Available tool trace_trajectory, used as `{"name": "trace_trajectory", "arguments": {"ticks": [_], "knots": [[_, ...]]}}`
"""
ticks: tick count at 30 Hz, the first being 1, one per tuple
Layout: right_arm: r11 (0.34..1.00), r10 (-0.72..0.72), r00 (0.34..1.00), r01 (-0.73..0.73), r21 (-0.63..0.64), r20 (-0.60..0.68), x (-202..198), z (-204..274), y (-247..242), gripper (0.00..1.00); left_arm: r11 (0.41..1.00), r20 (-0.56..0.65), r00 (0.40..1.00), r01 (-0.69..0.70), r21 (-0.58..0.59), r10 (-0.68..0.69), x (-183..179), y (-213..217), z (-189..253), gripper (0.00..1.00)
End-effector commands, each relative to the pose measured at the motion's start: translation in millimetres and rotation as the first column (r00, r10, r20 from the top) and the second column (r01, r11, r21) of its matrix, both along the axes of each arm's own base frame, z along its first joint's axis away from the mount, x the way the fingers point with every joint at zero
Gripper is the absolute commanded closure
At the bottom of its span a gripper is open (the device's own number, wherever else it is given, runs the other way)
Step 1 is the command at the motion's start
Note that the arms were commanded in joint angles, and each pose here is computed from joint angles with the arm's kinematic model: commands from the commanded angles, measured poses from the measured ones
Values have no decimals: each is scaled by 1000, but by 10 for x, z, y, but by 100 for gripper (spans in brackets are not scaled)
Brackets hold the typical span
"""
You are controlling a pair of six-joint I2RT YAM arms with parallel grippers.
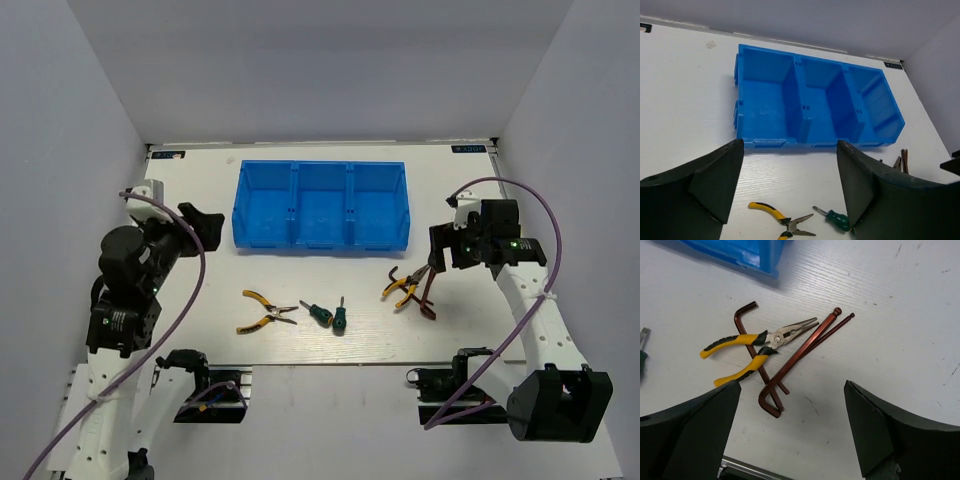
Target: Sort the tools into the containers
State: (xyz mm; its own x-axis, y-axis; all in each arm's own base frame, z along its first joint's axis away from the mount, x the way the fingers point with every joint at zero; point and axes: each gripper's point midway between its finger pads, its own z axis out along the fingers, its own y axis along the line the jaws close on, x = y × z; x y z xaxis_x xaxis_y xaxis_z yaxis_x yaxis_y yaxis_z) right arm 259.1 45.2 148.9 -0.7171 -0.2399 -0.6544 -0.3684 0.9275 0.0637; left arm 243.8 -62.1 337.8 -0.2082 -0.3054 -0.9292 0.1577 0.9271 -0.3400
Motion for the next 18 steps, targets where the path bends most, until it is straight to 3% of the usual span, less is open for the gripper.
{"name": "trace_trajectory", "arguments": {"ticks": [1,5,8,10,11,14,15,17,18], "knots": [[999,29,999,-29,19,19,-32,136,49,10,994,-144,984,107,15,-104,8,-168,-285,16],[991,128,992,-128,34,20,-125,122,143,10,982,-241,955,184,26,-173,-6,-276,-517,31],[971,230,973,-231,69,25,-213,139,265,44,970,-331,915,245,0,-231,-17,-375,-791,51],[969,232,972,-234,84,27,-214,161,295,87,965,-382,890,261,-16,-247,-41,-405,-948,65],[969,231,973,-233,87,27,-211,160,298,100,965,-403,881,261,-19,-246,-36,-406,-1024,75],[966,234,972,-234,107,12,-225,161,327,100,947,-483,819,313,-76,-309,-118,-513,-1238,93],[963,239,971,-237,124,1,-255,156,352,80,932,-551,759,342,-118,-348,-204,-588,-1434,97],[959,245,969,-239,155,-21,-295,113,388,15,918,-613,694,369,-147,-377,-309,-644,-1622,98],[951,265,964,-259,169,-13,-309,110,429,10,919,-649,664,362,-157,-372,-364,-635,-1753,94]]}}
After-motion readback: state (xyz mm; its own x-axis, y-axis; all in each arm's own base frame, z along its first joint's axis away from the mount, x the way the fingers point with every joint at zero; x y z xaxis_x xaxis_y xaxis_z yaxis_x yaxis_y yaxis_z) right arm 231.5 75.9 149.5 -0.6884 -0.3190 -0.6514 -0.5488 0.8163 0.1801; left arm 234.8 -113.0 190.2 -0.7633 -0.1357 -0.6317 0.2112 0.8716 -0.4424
